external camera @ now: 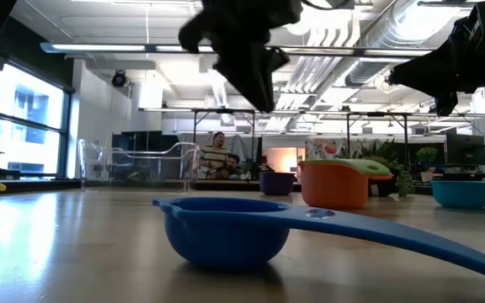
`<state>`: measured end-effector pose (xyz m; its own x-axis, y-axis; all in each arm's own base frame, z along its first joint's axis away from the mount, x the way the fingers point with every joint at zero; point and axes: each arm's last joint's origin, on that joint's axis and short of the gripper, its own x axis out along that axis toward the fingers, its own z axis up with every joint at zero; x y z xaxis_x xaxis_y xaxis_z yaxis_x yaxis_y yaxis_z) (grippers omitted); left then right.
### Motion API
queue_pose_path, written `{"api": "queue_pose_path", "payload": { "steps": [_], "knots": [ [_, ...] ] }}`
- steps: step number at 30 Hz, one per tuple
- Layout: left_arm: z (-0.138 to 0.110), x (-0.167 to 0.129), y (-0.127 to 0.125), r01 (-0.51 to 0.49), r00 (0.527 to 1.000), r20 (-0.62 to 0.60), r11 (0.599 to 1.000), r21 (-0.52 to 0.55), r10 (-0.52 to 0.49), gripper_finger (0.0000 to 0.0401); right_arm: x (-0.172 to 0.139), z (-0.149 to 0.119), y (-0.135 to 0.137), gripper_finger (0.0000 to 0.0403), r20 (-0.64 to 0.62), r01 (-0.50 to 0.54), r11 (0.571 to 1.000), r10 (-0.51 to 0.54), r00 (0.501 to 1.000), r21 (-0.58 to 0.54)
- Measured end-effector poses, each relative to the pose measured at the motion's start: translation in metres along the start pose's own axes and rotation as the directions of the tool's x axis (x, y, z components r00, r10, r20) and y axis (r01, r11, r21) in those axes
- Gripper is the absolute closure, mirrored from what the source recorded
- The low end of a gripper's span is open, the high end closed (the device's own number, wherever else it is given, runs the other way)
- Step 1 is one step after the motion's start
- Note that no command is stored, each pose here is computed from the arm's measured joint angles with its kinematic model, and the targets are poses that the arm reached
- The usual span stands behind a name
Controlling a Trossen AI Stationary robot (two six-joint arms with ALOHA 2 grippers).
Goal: Nest measuring cups in basket
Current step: Stack the dark blue measuring cup on top of the green measuring cup
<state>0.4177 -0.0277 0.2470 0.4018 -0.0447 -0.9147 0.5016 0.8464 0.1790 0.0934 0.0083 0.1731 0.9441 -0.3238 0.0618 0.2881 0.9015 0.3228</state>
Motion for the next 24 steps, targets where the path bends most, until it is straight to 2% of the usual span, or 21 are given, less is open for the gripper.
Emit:
{"api": "queue_pose_path", "payload": {
  "steps": [8,17,20,24],
  "knots": [
    [-0.009,-0.047,-0.013,0.019,0.999,-0.032,0.988,-0.156,-0.024,0.0339,0.001,-0.001,0.000,0.0324,-0.009,0.002,1.000,-0.002,1.000,-0.006],
    [-0.021,-0.115,-0.018,-0.040,0.996,0.060,0.961,-0.275,0.059,0.0339,0.001,-0.001,0.000,0.0324,-0.010,0.002,1.000,-0.002,1.000,-0.007],
    [-0.029,-0.139,-0.021,-0.097,0.990,0.066,0.938,-0.334,0.126,0.0339,0.001,-0.001,0.000,0.0324,-0.010,0.003,1.000,-0.003,1.000,-0.007],
    [-0.040,-0.167,-0.025,-0.144,0.975,0.082,0.874,-0.465,0.204,0.0339,0.001,-0.001,0.000,0.0324,-0.010,0.002,1.000,-0.003,1.000,-0.007]
  ]
}}
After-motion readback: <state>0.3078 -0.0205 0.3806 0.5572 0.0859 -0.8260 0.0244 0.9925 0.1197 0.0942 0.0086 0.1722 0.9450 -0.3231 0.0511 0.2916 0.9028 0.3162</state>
